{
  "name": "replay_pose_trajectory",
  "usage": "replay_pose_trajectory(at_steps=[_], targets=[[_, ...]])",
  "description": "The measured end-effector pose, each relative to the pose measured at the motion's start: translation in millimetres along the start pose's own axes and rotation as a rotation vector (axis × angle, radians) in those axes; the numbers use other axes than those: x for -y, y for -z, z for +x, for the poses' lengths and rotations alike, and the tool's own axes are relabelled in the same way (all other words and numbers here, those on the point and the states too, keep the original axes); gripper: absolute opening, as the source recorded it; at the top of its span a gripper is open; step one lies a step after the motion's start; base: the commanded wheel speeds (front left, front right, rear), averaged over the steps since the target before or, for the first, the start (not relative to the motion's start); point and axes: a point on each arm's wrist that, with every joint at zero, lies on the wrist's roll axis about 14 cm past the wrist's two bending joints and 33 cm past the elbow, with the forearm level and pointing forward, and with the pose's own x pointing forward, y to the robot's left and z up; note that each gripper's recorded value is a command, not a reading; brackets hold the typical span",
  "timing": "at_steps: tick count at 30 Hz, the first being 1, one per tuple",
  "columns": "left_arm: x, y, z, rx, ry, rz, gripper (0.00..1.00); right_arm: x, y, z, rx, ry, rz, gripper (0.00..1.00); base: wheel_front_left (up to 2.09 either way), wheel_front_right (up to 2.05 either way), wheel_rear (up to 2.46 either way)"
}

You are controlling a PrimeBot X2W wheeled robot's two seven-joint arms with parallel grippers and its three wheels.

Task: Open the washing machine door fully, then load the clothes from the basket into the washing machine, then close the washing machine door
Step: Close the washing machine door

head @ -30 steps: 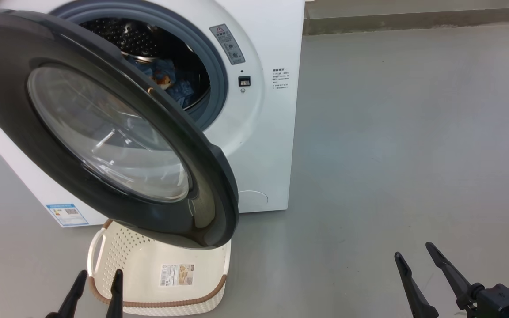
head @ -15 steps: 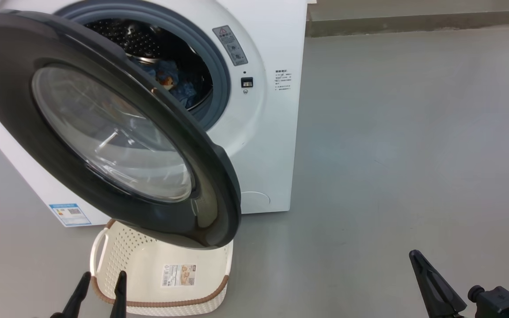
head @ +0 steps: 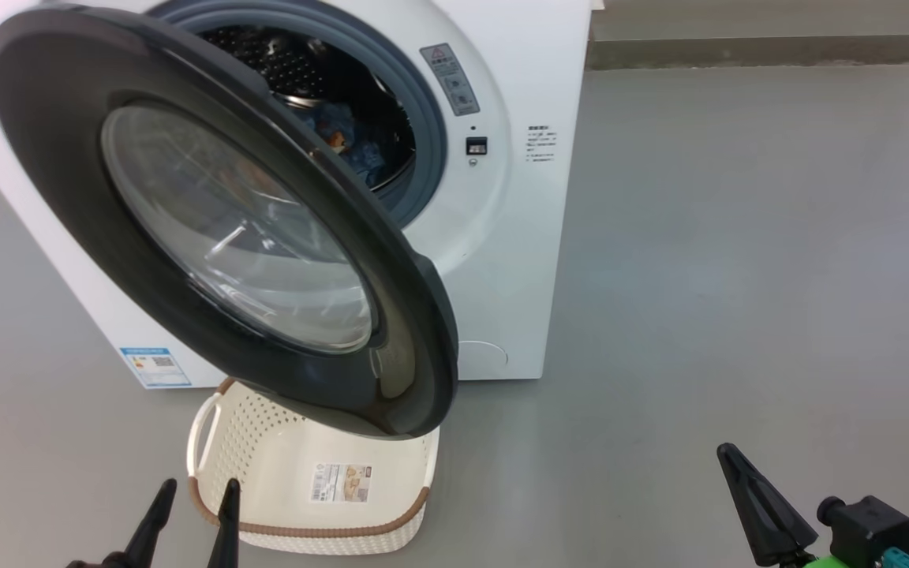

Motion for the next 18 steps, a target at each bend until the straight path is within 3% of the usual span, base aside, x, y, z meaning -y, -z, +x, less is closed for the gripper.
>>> replay_pose_trajectory(at_steps=[18], targets=[[-8.0, -7.0, 2.1, 0.042, -0.045, -0.002, 1.0, -28.6, -6.4, 82.5, 0.02, -0.113, 0.03, 0.0, 0.0, 0.0, 0.0]])
